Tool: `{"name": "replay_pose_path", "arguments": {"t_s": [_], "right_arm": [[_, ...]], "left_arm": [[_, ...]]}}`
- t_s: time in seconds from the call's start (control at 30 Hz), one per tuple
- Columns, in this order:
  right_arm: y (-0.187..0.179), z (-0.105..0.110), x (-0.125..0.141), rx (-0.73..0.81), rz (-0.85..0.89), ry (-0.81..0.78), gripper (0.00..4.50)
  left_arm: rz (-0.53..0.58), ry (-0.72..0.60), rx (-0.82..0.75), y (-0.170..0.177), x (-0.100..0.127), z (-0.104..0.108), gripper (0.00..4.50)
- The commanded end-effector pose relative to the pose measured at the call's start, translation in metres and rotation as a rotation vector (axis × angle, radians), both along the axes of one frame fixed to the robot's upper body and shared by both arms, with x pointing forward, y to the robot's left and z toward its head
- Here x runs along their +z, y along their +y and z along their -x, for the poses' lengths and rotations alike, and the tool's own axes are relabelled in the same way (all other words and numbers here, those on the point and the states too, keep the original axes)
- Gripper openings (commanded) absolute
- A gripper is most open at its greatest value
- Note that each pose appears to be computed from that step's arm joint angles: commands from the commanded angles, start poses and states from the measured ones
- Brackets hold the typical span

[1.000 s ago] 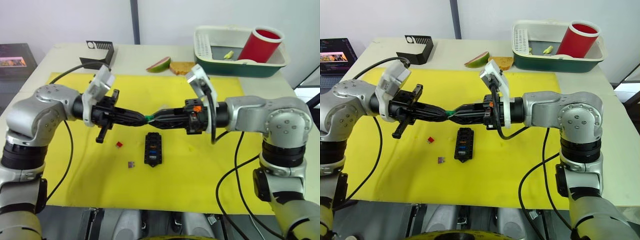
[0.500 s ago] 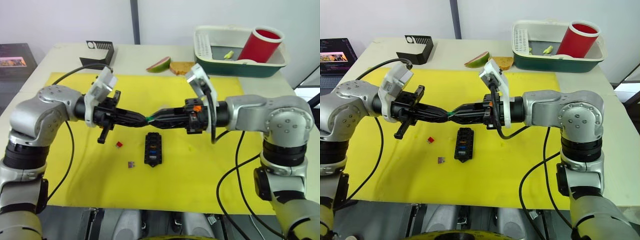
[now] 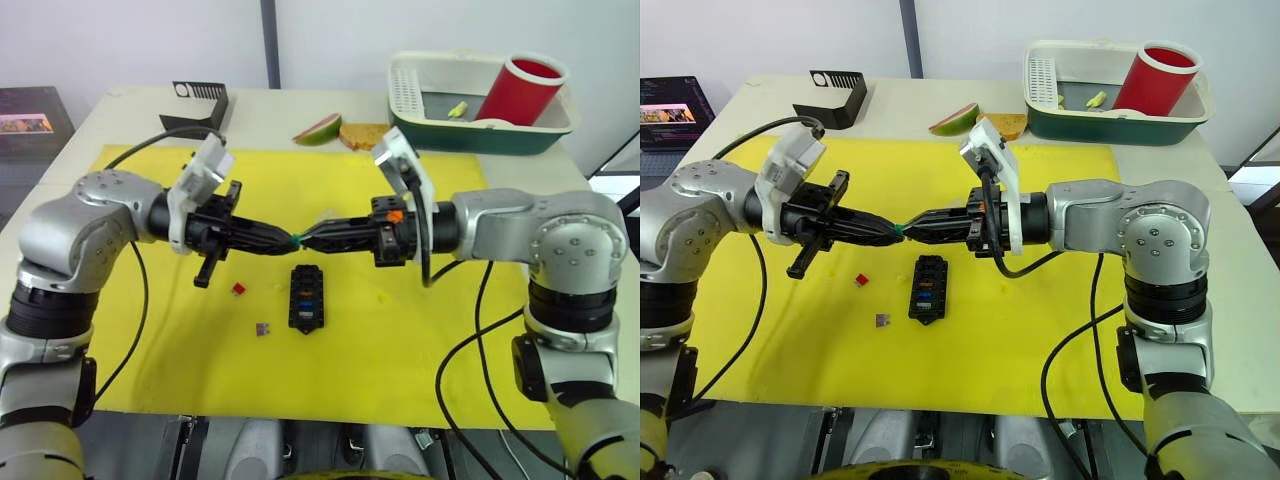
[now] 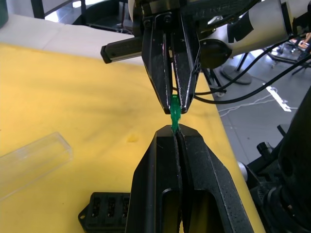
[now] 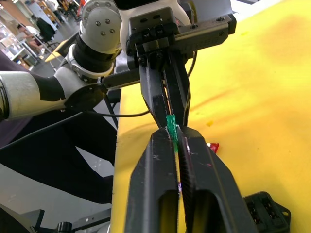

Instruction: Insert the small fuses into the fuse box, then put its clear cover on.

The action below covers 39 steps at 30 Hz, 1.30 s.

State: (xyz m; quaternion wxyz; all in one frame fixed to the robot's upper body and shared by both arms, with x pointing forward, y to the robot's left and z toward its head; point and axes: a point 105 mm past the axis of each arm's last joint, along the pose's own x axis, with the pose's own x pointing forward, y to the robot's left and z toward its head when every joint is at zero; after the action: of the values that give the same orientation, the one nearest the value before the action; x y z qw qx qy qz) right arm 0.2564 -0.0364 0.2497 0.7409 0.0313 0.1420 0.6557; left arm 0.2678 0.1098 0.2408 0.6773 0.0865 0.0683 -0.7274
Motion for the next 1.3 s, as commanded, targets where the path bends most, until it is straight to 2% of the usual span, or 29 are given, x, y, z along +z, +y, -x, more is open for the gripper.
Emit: {"name": "replay_pose_path", "arguments": {"t_s": [0.03,0.13,0.17,0.2,0.3,0.47,0.7,0.97,1.3], "right_arm": [[0.003,0.006,0.013,0.034,-0.029,-0.049,0.04],[0.003,0.006,0.012,0.033,-0.019,-0.057,0.04],[0.003,0.006,0.012,0.033,-0.013,-0.061,0.00],[0.003,0.006,0.011,0.034,-0.002,-0.067,0.00],[0.004,0.004,-0.002,0.028,0.090,-0.108,0.00],[0.006,-0.005,-0.032,0.050,0.252,-0.214,0.00],[0.013,-0.014,-0.061,0.117,0.350,-0.307,0.00],[0.013,-0.026,-0.068,0.097,0.342,-0.349,0.00],[0.012,-0.028,-0.081,0.096,0.350,-0.309,0.00]], "left_arm": [[0.005,-0.037,-0.001,0.000,0.007,0.001,0.00],[-0.016,-0.029,0.008,0.001,0.004,0.001,0.00],[-0.036,-0.035,0.020,0.003,0.000,-0.001,0.44],[-0.056,-0.044,0.037,0.004,-0.003,-0.003,0.59],[-0.121,-0.055,0.084,0.015,-0.019,-0.007,1.84],[-0.286,-0.120,0.141,0.036,-0.061,-0.016,4.37],[-0.313,-0.128,0.160,0.033,-0.090,-0.018,4.45],[-0.300,-0.155,0.163,0.027,-0.096,-0.018,4.45],[-0.295,-0.161,0.162,0.025,-0.097,-0.016,4.45]]}}
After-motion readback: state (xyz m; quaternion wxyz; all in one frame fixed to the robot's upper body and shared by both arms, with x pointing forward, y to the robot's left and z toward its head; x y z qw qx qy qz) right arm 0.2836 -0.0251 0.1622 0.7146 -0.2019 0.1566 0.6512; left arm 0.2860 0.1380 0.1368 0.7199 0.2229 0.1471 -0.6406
